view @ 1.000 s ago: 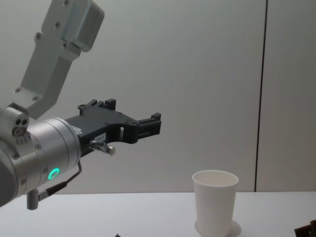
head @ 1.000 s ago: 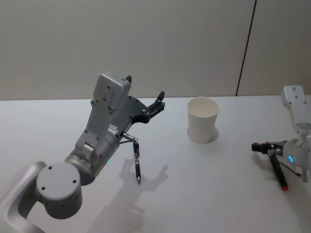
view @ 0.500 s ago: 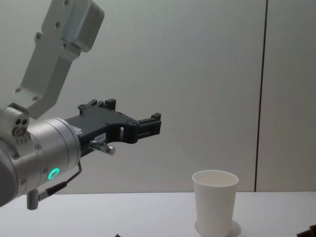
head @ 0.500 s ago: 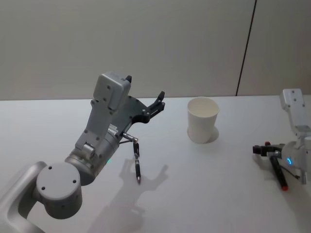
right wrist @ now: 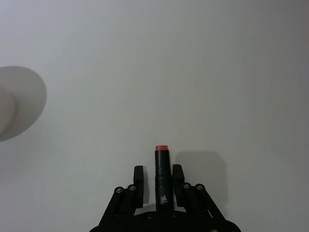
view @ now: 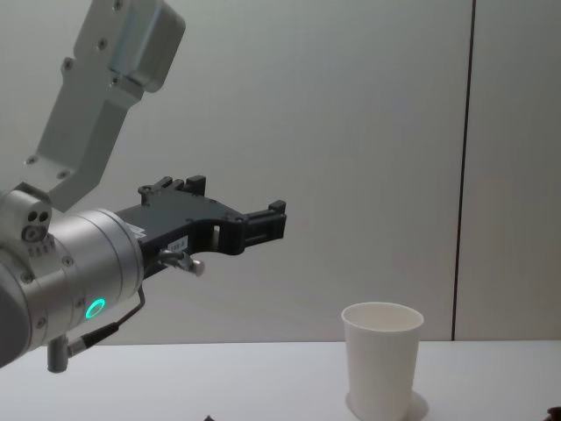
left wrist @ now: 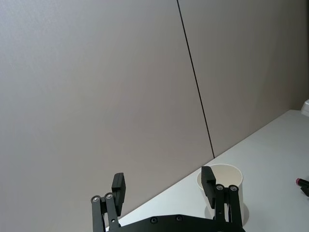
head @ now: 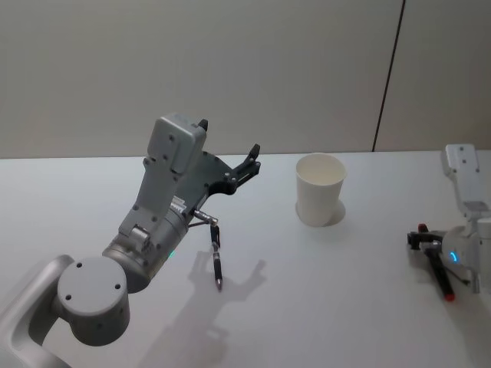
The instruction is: Place the pen into the pen holder.
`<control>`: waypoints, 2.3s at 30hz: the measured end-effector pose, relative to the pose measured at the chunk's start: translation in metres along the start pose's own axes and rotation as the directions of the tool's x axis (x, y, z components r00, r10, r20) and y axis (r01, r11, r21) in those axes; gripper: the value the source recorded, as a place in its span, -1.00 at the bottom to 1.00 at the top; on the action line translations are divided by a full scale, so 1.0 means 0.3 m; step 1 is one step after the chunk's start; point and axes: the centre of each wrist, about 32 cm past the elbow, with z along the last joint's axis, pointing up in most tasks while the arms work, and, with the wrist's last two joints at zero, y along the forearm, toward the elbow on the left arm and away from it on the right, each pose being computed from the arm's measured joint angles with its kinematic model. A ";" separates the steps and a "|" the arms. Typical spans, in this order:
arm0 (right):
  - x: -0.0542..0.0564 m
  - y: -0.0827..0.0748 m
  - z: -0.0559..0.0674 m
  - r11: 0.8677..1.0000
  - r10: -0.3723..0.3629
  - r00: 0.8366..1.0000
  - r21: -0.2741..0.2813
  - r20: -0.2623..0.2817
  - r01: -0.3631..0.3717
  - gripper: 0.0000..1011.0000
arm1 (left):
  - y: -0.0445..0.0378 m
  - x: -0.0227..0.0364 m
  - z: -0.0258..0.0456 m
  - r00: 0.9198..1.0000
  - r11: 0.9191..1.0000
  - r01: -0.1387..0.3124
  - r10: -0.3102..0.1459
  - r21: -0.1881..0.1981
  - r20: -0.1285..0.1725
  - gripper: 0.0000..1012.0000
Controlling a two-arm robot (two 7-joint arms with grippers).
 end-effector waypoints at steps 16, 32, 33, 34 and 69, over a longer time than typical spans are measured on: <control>-0.007 0.014 -0.007 1.000 0.011 1.000 0.008 -0.015 -0.011 -0.64 | 0.000 0.000 0.000 1.000 1.000 0.000 0.000 0.000 0.000 0.98; -0.024 -0.049 0.012 0.987 0.070 0.997 0.144 -0.011 -0.068 -0.64 | 0.000 0.000 0.000 1.000 1.000 0.000 0.000 0.000 0.000 0.98; -0.026 -0.055 0.013 0.985 0.073 0.997 0.154 -0.008 -0.071 -0.64 | 0.000 0.000 0.000 1.000 1.000 0.000 0.000 0.000 0.000 0.98; -0.030 -0.065 0.016 0.982 0.079 0.997 0.175 -0.003 -0.077 -0.64 | 0.000 0.000 0.000 1.000 1.000 0.000 0.000 0.000 0.000 0.98; -0.159 -0.152 0.066 0.762 0.096 0.989 0.631 0.112 -0.146 -0.64 | 0.000 0.000 0.000 1.000 1.000 0.000 0.000 0.000 0.000 0.98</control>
